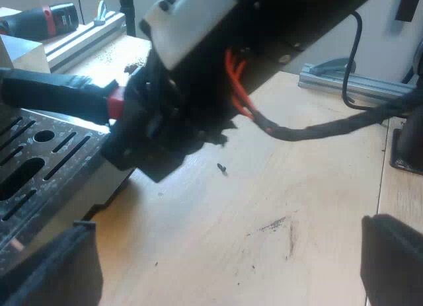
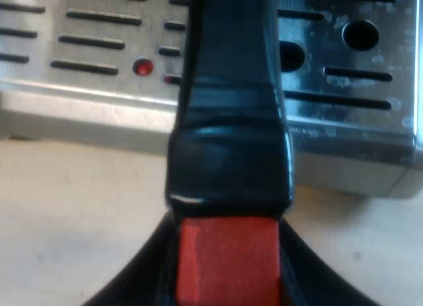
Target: Grind coffee beans and then tamp
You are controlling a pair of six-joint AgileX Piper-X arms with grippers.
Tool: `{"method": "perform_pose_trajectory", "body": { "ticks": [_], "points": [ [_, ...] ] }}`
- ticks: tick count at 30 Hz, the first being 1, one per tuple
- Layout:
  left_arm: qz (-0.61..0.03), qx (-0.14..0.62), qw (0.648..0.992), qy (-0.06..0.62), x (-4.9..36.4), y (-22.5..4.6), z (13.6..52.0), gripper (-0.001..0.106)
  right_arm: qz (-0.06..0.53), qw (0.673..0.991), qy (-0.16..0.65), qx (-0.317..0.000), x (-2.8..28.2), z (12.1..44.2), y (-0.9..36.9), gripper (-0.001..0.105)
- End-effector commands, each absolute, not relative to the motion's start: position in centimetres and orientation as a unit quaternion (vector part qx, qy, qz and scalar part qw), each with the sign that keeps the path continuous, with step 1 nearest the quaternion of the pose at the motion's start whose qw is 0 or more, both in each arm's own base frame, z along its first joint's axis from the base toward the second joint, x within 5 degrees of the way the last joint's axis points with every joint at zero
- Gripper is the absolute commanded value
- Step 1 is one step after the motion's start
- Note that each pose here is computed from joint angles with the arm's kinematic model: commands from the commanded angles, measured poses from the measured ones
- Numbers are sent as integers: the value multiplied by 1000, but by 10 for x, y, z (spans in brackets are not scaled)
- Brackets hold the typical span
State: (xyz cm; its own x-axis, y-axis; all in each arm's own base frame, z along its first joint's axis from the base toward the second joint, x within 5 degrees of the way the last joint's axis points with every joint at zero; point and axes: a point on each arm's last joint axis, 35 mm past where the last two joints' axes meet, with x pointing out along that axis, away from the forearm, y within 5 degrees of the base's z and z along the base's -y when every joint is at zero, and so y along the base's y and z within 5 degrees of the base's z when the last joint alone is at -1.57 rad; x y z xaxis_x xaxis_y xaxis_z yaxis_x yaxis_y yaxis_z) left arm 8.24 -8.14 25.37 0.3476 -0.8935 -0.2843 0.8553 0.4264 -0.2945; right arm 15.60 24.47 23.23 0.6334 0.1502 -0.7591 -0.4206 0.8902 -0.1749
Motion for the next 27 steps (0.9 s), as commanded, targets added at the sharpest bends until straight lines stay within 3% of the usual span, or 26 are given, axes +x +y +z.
{"method": "perform_pose_trajectory", "body": {
  "ticks": [1,10,25,27],
  "points": [
    [-534,-48,820,199,83,-82,255,80,182,874,412,-182,143,237,244,0],
    [-534,-48,821,195,83,-82,259,80,169,877,409,-185,122,241,233,0],
    [-467,-35,858,213,56,-57,286,80,216,872,367,-242,73,267,221,0],
    [-464,-34,858,219,49,-52,288,80,239,861,355,-274,66,265,220,0]
  ]
}}
